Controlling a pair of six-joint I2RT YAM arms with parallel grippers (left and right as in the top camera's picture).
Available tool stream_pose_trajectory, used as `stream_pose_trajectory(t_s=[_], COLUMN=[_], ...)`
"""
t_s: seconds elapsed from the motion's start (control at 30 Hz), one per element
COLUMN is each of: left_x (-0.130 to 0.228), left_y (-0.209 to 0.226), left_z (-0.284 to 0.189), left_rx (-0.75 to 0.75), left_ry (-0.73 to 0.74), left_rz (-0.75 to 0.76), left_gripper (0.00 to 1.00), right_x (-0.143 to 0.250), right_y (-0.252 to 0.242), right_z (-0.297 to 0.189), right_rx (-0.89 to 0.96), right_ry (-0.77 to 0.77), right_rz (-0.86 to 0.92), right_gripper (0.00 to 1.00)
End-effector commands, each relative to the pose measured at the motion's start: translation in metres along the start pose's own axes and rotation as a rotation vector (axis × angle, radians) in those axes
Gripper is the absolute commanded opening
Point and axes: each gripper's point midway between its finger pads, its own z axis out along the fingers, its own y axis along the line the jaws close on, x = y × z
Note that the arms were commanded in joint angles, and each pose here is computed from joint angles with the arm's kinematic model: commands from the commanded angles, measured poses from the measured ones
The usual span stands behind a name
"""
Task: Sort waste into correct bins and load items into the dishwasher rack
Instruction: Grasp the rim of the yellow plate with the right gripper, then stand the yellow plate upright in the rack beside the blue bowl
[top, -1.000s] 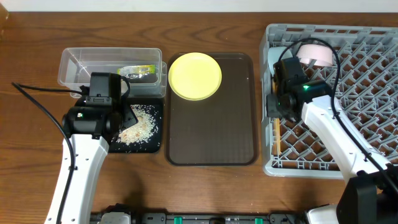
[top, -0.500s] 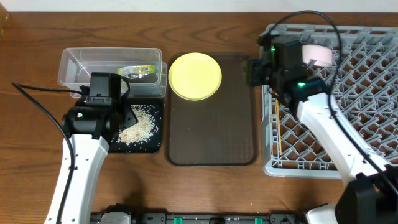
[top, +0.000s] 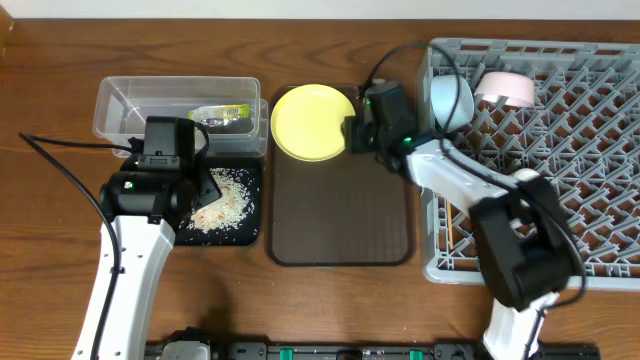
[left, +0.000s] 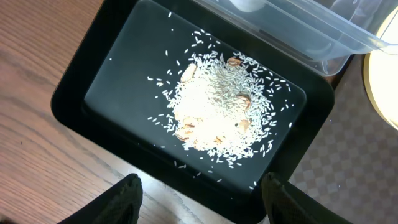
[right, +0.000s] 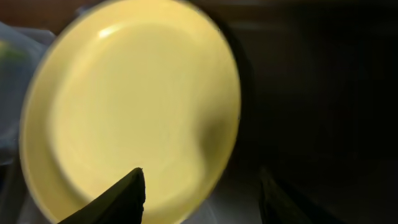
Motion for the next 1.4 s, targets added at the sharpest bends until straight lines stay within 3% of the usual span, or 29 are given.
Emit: stream_pose_trajectory(t_s=[0.0,0.13,0.43,0.7,0.97,1.17,1.37], left_x=[-0.005,-0.005,-0.005,-0.005,-0.003,-0.003,-0.004], left_y=[0.004,0.004,0.004,0.003,0.0,0.0,0.0], left_z=[-0.004,-0.004,-0.004,-0.004,-0.004,-0.004,-0.004], left_rx=[-0.011,-0.011,-0.011,-0.01,0.008,0.009,0.011], left_ry=[-0.022,-0.022,-0.022,-0.022,-0.011,-0.012,-0.016], left_rz=[-0.014,-0.014,-0.013,-0.013,-0.013,-0.013,-0.014], left_gripper=[0.65,0.65,0.65,0.65,0.65,0.65,0.65], right_x=[0.014,0.033,0.038,-0.009,-0.06,-0.077,-0.069], right_y=[0.006,-0.004,-0.043,-0.058,-0.078,-0.137,-0.205], right_z=[0.016,0.028,0.003,-0.061,-0.176,-0.27,-0.343], right_rx=[0.012,0.065,0.242,0.275,0.321,0.57,0.984], right_ry=[0.02,0.063,0.103,0.025,-0.112,-0.197,-0.143], right_rz=[0.045,0.081,0.109,0.049,-0.078,-0.15,-0.188], right_gripper=[0.55,0.46,0.01,0.01,0.01,0.01,0.01])
